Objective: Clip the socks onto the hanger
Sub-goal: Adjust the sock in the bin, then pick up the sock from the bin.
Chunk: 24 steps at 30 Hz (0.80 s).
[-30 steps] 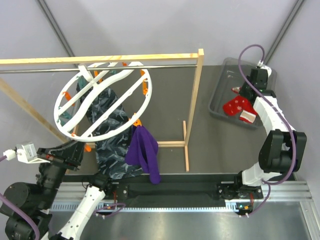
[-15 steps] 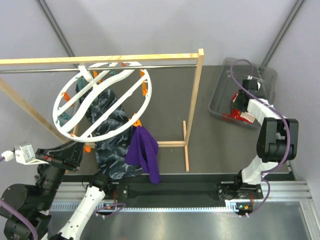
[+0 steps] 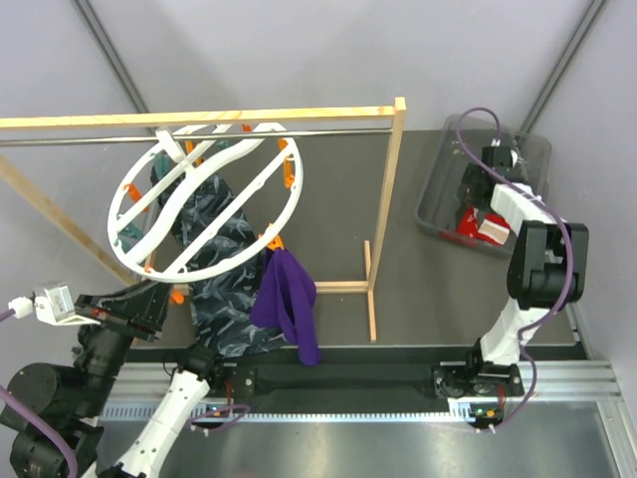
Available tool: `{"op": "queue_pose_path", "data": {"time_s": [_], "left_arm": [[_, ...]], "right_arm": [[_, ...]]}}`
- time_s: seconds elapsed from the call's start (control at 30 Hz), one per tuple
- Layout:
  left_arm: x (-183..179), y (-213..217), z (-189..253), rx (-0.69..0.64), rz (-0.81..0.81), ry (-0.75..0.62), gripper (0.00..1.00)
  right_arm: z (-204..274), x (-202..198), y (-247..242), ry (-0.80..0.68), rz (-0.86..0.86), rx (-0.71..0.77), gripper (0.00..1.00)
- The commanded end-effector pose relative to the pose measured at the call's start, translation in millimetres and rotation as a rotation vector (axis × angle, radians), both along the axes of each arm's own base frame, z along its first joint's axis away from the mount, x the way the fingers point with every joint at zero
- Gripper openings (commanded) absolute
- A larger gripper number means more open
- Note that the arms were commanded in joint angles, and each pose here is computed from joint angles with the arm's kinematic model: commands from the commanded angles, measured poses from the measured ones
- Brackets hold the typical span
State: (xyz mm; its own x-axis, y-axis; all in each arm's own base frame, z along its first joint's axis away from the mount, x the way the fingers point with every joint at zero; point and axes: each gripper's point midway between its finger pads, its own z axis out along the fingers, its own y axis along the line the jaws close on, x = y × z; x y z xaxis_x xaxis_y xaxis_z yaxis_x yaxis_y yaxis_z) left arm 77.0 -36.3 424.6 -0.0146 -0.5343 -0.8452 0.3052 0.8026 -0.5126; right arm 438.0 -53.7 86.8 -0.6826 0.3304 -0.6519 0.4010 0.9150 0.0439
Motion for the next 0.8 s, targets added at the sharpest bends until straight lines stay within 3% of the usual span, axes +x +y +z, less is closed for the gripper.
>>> {"op": "queue_pose_path", "data": {"time_s": [0.0, 0.07, 0.1, 0.2, 0.23, 0.37, 0.53, 0.73, 0.77], "left_arm": [[4, -3, -4, -0.003, -0.009, 0.02, 0.0], [4, -1, -7, -0.005, 0.002, 0.027, 0.0], [3, 0, -7, -0.009, 0.008, 0.029, 0.0], [3, 0, -6, -0.011, 0.01, 0.037, 0.0], [3, -1, -6, -0.009, 0.004, 0.04, 0.0], [5, -2, -9, 0.002, -0.001, 0.046, 0.0], [8, -6, -10, -0.016, -0.011, 0.053, 0.0], [9, -4, -11, 0.0, -0.001, 0.053, 0.0], [9, -4, -11, 0.002, -0.001, 0.051, 0.0]], "right_arm": [[-2, 25, -3, -0.011, 0.013, -0.016, 0.73], [-11, 28, -2, 0.007, 0.014, -0.008, 0.64], [-10, 30, -2, 0.0, 0.016, -0.006, 0.42], [-6, 31, -4, -0.013, 0.007, -0.017, 0.15], [0, 35, -4, -0.037, 0.01, -0.021, 0.02], [46, 32, 13, -0.137, 0.053, -0.01, 0.0], [104, -9, 60, -0.235, 0.166, -0.033, 0.0], [165, -105, 109, -0.416, 0.367, 0.013, 0.0], [189, -125, 112, -0.503, 0.399, 0.036, 0.0]]}}
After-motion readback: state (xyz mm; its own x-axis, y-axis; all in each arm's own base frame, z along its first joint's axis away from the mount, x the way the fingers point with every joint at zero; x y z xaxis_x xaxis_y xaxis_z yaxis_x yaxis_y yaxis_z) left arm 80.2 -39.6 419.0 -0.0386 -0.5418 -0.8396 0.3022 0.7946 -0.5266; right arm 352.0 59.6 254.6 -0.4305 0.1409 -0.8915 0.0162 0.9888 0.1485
